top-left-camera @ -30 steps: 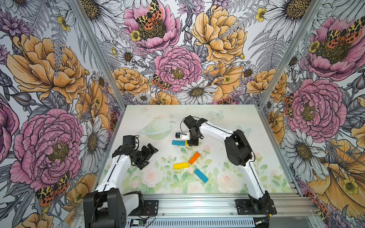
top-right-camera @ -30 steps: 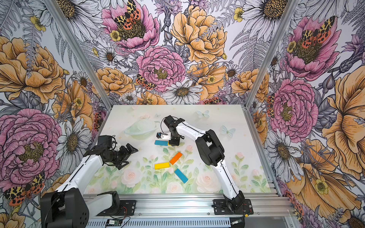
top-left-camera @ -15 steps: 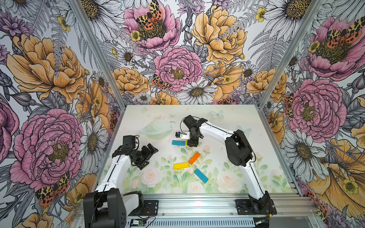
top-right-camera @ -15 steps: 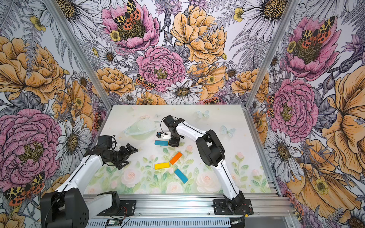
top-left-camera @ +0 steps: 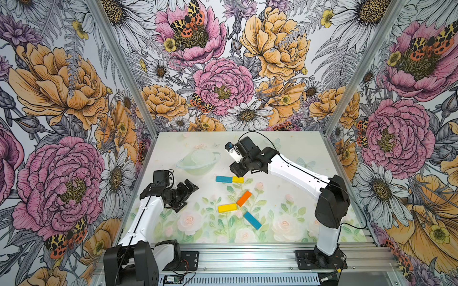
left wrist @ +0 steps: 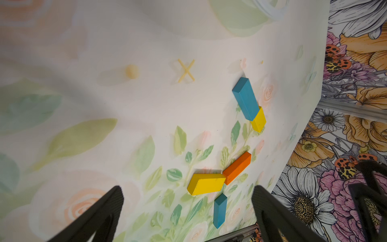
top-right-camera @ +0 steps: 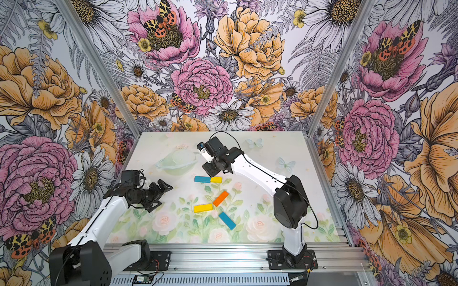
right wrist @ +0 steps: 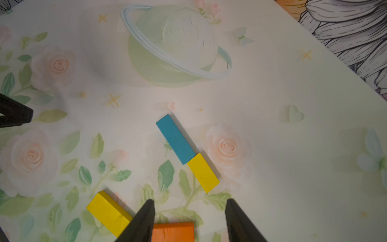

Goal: Assemble the number 7 with building blocks
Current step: Adjust the building block at the center of the board, then assemble the building block at the center of the board.

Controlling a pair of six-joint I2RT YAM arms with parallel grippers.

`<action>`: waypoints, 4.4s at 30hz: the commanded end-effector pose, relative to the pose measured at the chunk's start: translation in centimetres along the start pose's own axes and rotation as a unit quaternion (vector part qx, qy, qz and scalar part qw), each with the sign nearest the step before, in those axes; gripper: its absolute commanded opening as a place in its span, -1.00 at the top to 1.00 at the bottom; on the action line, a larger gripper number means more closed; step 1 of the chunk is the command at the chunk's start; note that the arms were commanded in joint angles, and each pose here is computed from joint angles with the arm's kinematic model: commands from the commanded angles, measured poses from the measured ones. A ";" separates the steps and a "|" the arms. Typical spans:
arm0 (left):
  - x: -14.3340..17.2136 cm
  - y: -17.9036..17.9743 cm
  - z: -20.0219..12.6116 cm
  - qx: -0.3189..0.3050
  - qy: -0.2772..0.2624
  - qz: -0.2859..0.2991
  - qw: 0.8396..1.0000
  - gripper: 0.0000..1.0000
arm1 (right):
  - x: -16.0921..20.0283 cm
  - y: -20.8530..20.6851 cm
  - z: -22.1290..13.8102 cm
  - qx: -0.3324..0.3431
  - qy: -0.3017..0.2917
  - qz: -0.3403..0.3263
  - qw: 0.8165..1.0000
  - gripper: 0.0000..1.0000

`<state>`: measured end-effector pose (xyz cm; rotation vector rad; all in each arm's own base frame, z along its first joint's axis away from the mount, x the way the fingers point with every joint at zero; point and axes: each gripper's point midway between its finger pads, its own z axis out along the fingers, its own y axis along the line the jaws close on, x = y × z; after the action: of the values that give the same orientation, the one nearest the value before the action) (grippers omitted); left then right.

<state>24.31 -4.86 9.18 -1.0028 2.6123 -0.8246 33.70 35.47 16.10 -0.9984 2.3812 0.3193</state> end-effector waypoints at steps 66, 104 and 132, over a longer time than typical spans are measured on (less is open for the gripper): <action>2.2 -2.0 0.0 0.025 0.013 0.035 0.999 -0.98 | 13.3 1.5 8.2 0.097 0.173 0.354 0.914 0.24; 1.9 -2.3 -0.5 0.037 0.010 0.039 0.998 -0.98 | 12.8 1.9 9.4 0.091 0.207 0.352 0.908 0.27; 1.5 -2.4 -0.8 0.044 0.007 0.036 0.998 -0.98 | 11.4 -0.6 8.9 0.064 0.209 0.445 0.868 0.56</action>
<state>23.92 -7.00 11.00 -0.9165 2.5907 -0.9091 30.70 31.92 2.50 0.1645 3.0805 0.2891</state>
